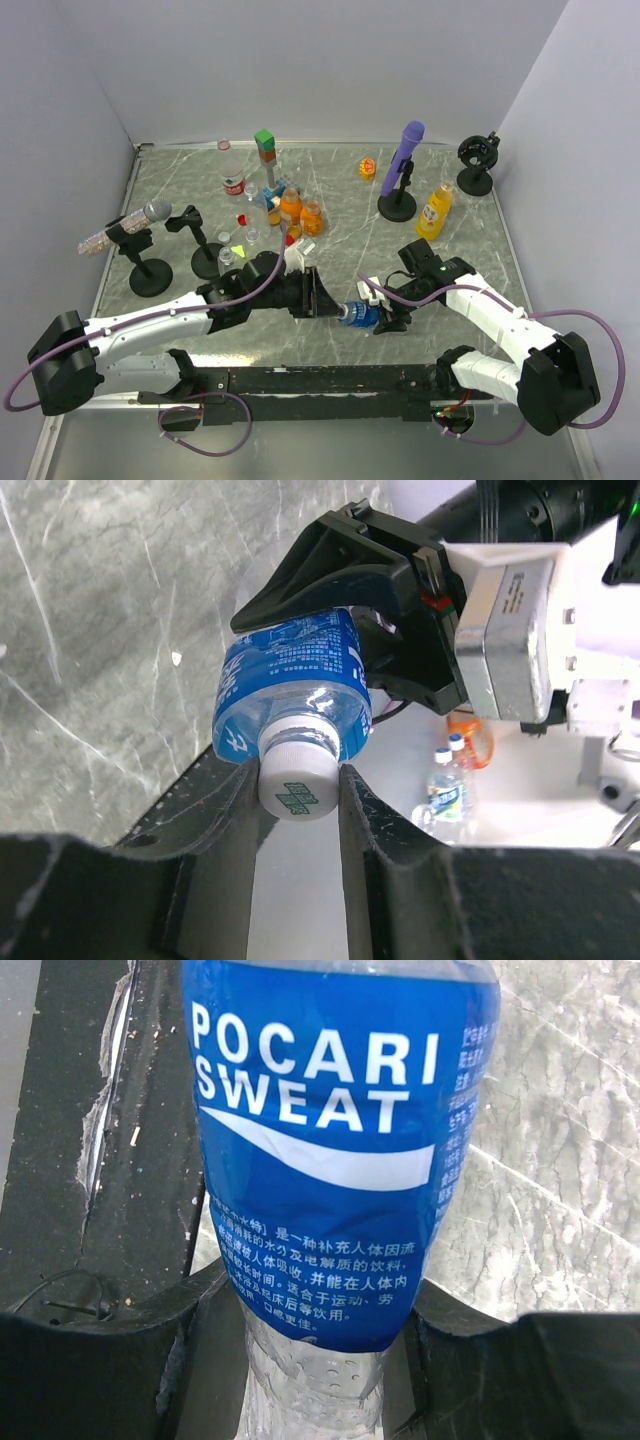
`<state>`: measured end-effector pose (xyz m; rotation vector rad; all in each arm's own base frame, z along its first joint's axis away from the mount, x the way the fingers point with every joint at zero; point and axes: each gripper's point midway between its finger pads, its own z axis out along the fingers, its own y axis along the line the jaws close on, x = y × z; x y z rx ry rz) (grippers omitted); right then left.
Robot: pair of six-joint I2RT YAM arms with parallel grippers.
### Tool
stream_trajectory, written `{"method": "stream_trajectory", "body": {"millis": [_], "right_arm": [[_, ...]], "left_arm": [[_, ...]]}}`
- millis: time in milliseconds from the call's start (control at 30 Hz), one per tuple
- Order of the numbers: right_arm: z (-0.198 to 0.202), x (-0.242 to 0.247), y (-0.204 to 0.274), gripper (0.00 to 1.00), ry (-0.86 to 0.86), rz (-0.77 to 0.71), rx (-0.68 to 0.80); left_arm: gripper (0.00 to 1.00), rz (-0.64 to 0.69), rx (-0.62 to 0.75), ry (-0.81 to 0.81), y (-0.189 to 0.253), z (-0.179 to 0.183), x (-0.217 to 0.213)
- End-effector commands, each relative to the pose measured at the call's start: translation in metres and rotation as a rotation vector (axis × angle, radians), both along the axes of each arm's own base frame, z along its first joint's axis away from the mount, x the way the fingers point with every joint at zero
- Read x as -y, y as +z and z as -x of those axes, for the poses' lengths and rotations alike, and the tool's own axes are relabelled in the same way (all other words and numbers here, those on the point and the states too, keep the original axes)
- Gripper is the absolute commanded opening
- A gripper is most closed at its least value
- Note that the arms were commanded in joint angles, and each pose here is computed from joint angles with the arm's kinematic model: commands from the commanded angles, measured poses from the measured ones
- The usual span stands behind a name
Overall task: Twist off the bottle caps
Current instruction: Unscrew the bottle cap from the plastic bottle.
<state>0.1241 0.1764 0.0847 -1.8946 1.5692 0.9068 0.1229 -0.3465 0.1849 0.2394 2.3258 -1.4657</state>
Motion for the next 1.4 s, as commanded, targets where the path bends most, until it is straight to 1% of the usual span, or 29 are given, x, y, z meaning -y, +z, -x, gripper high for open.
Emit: {"method": "stream_trajectory", "body": {"millis": [0, 100, 300, 400, 467, 533, 567, 700, 767, 800, 867, 933, 1000, 1067, 1100, 1133, 1200, 1267, 1300, 1367], "right_arm": [[-0.001, 0.001, 0.004, 0.19, 0.015, 0.0, 0.03], [-0.001, 0.001, 0.004, 0.18, 0.016, 0.0, 0.031], [-0.001, 0.001, 0.004, 0.19, 0.015, 0.001, 0.032], [-0.001, 0.001, 0.004, 0.18, 0.016, 0.001, 0.032], [-0.002, 0.001, 0.004, 0.19, 0.015, 0.002, 0.032], [-0.001, 0.001, 0.004, 0.19, 0.015, 0.002, 0.031], [-0.001, 0.001, 0.004, 0.19, 0.015, 0.001, 0.032], [-0.001, 0.001, 0.004, 0.18, 0.015, 0.002, 0.029], [-0.001, 0.001, 0.004, 0.18, 0.015, 0.002, 0.029], [-0.001, 0.001, 0.003, 0.19, 0.015, 0.002, 0.029], [-0.001, 0.001, 0.003, 0.19, 0.015, 0.004, 0.027], [-0.001, 0.001, 0.003, 0.19, 0.016, 0.003, 0.028], [-0.001, 0.001, 0.003, 0.19, 0.017, 0.001, 0.03], [-0.002, 0.001, 0.003, 0.19, 0.016, 0.003, 0.029], [-0.001, 0.001, 0.003, 0.19, 0.018, 0.004, 0.026], [-0.001, 0.001, 0.003, 0.19, 0.015, 0.006, 0.025], [-0.002, 0.001, 0.003, 0.19, 0.015, 0.006, 0.026], [-0.001, 0.001, 0.002, 0.19, 0.016, 0.007, 0.023], [-0.001, 0.001, 0.002, 0.19, 0.016, 0.006, 0.025], [-0.001, 0.001, 0.002, 0.18, 0.015, 0.008, 0.022]], "left_arm": [[0.2, 0.139, -0.001, 0.06, 0.057, -0.012, 0.008], [0.22, 0.096, -0.007, 0.042, 0.048, -0.011, 0.009], [0.33, 0.058, 0.011, 0.015, 0.042, -0.012, 0.013], [0.43, 0.056, 0.032, 0.0, 0.043, -0.012, 0.015], [0.52, 0.032, 0.024, -0.005, 0.037, -0.011, 0.012], [0.61, 0.032, 0.03, -0.012, 0.037, -0.01, 0.012], [0.64, 0.036, 0.034, -0.015, 0.038, -0.009, 0.012], [0.76, 0.025, 0.057, -0.018, 0.039, -0.01, 0.01], [0.79, -0.001, 0.09, -0.02, 0.04, -0.012, 0.006], [0.79, -0.036, 0.114, -0.015, 0.037, -0.014, 0.002], [0.8, -0.106, 0.225, -0.016, 0.035, -0.022, -0.008], [0.88, -0.142, 0.35, -0.043, 0.035, -0.024, -0.019], [0.93, -0.106, 0.514, -0.11, 0.046, -0.019, -0.026], [0.99, -0.039, 0.688, -0.162, 0.062, -0.012, -0.032], [0.97, -0.007, 0.772, -0.178, 0.07, -0.009, -0.036], [0.97, 0.008, 0.857, -0.188, 0.076, -0.008, -0.04], [0.96, 0.04, 0.966, -0.17, 0.088, -0.009, -0.046], [0.97, 0.041, 1.062, -0.176, 0.089, -0.01, -0.05], [0.97, 0.048, 1.134, -0.206, 0.09, -0.007, -0.05], [0.97, 0.061, 1.27, -0.317, 0.082, 0.002, -0.047]]}}
